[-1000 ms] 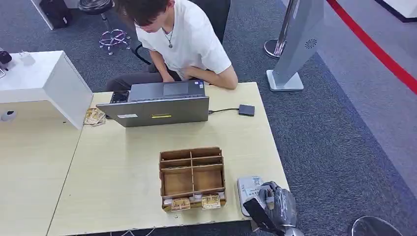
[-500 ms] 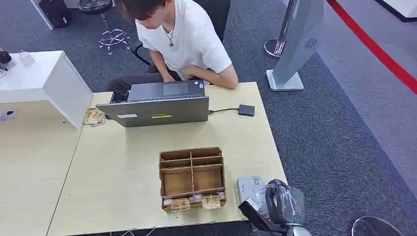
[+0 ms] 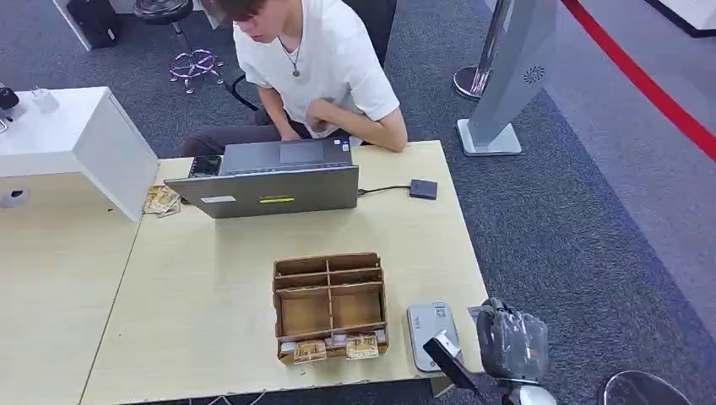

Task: Pass the card to the sensor for recognition and then transmit it.

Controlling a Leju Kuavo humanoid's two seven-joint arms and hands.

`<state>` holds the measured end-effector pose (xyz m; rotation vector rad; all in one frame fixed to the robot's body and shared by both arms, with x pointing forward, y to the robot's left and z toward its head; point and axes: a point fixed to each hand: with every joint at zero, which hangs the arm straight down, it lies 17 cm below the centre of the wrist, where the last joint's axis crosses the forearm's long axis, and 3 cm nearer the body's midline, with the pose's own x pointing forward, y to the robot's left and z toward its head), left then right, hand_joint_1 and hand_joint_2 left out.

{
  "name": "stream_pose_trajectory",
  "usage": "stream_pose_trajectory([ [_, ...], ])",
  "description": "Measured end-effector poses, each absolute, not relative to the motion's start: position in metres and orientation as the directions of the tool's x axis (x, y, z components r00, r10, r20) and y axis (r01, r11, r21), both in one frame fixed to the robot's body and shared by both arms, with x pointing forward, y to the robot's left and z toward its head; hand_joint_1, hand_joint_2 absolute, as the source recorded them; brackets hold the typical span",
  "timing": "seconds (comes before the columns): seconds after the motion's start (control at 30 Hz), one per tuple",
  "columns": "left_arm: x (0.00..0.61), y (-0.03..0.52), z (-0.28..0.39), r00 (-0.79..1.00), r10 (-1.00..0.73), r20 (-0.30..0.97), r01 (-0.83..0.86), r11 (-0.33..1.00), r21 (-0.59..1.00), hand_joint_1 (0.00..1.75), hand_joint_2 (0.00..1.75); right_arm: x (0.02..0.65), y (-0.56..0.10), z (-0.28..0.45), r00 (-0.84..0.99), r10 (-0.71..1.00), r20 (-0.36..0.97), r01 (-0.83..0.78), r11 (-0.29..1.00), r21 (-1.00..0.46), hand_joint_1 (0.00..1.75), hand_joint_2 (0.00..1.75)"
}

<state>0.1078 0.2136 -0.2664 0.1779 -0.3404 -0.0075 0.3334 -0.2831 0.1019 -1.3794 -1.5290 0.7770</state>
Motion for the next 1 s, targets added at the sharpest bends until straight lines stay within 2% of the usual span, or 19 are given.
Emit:
stream_pose_trajectory([
  [0.67,0.111,0.212,-0.266,0.939,-0.055,0.338,-0.003,0.985,0.17,0.0,0.0,0.336,-0.279,0.186,0.039,0.988,0.152,0.57,0.103,-0.815,1.75,1.75],
  [1.0,0.112,0.211,-0.266,0.936,-0.086,0.34,0.028,0.984,0.173,0.0,0.0,0.347,-0.248,0.221,-0.086,0.993,0.082,0.634,0.118,-0.765,1.75,1.75],
])
